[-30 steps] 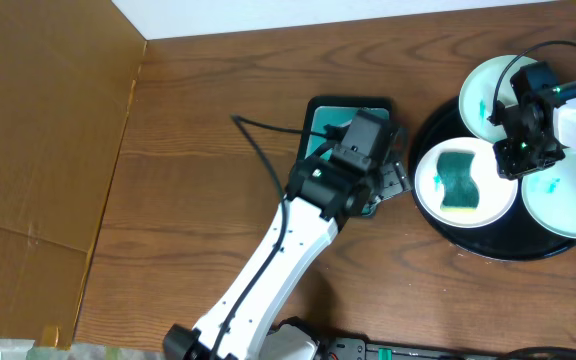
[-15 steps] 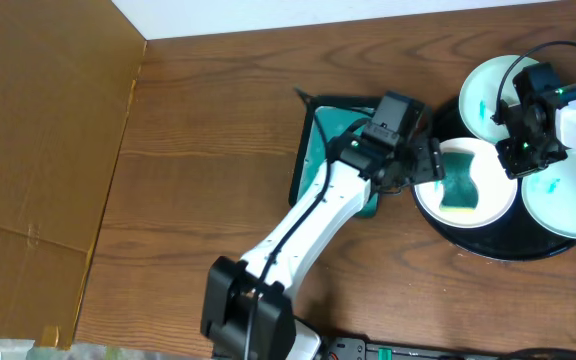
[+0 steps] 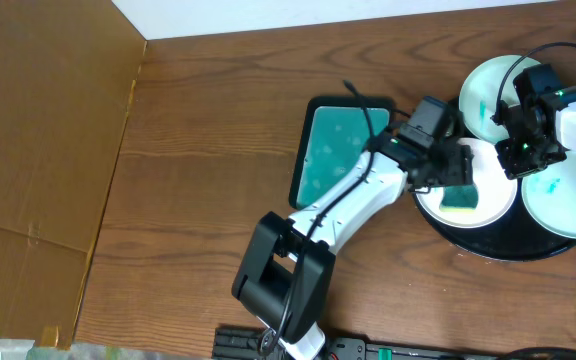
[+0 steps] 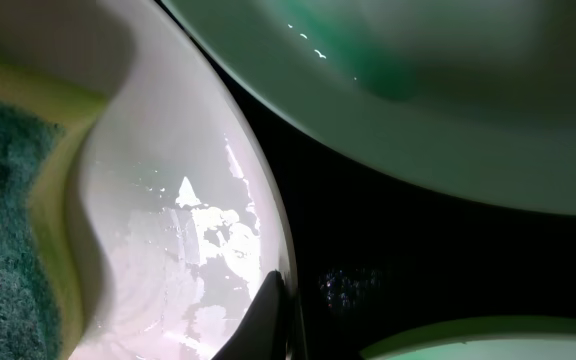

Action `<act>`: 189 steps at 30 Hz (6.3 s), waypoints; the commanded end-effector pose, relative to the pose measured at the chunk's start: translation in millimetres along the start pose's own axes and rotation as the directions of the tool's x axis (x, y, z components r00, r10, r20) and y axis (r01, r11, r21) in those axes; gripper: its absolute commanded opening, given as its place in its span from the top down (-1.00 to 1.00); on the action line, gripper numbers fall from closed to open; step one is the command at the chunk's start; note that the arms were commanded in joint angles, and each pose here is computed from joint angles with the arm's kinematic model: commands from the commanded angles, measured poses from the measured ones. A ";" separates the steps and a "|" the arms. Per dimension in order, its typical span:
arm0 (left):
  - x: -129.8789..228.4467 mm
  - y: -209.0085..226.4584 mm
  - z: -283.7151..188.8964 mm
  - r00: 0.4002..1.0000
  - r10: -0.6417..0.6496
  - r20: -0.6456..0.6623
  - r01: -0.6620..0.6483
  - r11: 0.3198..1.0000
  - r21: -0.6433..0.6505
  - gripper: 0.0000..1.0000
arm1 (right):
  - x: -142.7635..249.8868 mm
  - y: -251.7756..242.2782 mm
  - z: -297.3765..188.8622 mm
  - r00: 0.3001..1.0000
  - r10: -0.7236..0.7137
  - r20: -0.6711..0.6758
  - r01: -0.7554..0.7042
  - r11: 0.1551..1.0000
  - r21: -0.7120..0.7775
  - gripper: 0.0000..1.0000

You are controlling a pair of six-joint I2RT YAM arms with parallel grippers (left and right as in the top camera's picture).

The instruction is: Clean dirty plates on tray and stack at the side

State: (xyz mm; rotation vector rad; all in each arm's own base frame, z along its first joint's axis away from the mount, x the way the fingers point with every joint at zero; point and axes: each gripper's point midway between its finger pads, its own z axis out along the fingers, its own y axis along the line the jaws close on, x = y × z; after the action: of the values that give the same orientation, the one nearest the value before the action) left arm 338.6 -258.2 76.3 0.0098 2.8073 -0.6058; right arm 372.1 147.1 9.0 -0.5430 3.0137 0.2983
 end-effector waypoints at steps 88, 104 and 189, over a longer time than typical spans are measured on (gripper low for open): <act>-12.3 6.3 25.4 0.980 -0.089 0.176 0.120 0.978 -0.169 -0.02 | 7.9 1.8 7.5 1.000 0.012 -0.023 -0.013 1.000 -0.023 0.97; 5.6 7.4 45.8 0.988 -0.058 0.143 0.089 0.971 -0.221 0.08 | 9.3 1.9 7.7 1.000 0.013 -0.029 -0.014 1.000 -0.023 0.97; -12.9 110.1 4.8 0.949 -0.062 0.310 0.238 0.785 -0.572 0.86 | 9.4 -1.9 7.8 1.000 0.012 -0.029 -0.012 1.000 0.000 0.97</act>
State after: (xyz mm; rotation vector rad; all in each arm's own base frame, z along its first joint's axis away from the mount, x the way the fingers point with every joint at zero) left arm 349.9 -202.9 21.1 -0.3697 2.6859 0.0808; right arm 369.1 151.4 7.9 -0.5310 3.0192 0.3363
